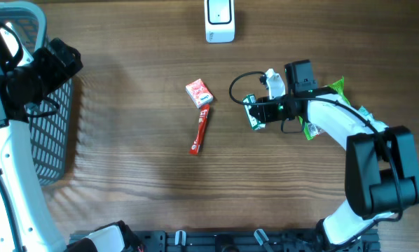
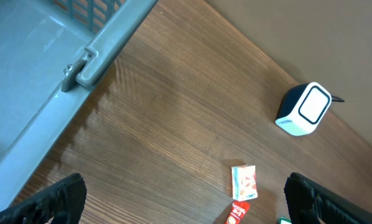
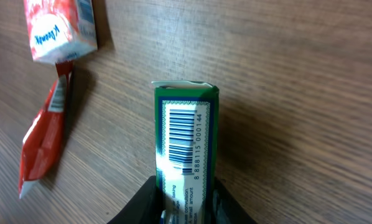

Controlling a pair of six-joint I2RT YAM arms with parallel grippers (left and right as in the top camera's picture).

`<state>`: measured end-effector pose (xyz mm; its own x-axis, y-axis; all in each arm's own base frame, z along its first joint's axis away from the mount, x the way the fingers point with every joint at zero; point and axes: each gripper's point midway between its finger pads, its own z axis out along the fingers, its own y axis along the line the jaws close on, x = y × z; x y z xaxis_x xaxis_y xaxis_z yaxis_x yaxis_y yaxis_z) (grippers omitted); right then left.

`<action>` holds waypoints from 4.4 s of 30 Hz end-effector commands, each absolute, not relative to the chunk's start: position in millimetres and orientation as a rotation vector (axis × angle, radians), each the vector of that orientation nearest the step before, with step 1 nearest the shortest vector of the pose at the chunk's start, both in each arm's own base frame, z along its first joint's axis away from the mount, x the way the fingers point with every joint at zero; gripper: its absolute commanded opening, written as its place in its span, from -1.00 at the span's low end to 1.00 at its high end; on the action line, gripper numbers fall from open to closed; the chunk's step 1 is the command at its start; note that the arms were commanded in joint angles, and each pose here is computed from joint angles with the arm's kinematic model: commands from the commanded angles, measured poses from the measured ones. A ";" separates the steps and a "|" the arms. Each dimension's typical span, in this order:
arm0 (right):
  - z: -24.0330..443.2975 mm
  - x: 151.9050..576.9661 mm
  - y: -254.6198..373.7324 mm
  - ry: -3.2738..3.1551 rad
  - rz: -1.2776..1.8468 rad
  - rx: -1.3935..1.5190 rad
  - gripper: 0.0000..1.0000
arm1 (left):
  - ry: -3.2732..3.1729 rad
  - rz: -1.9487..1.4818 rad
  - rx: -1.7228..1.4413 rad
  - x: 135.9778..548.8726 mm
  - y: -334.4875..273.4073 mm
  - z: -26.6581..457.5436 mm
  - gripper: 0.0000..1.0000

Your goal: Scan the item barcode

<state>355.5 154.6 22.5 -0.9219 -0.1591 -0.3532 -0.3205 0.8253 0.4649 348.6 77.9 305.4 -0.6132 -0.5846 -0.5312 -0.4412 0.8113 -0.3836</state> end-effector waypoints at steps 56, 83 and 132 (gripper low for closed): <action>43.0 430.1 101.3 2.601 0.619 -0.232 0.63 | 2.326 -0.289 -0.718 349.9 75.0 309.4 1.00; 2.1 361.5 132.8 2.808 0.095 -0.559 0.34 | 2.326 -0.289 -0.718 349.9 75.0 309.4 1.00; 280.9 336.5 170.3 2.627 0.487 -0.463 -0.66 | 2.326 -0.289 -0.718 349.9 75.0 309.4 1.00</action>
<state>337.1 162.8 230.5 -0.8744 -0.2939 -0.3861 -0.3958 0.8923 0.2172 348.7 77.9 305.4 -0.6131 -0.5846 -0.5314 -0.4408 0.8113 -0.3839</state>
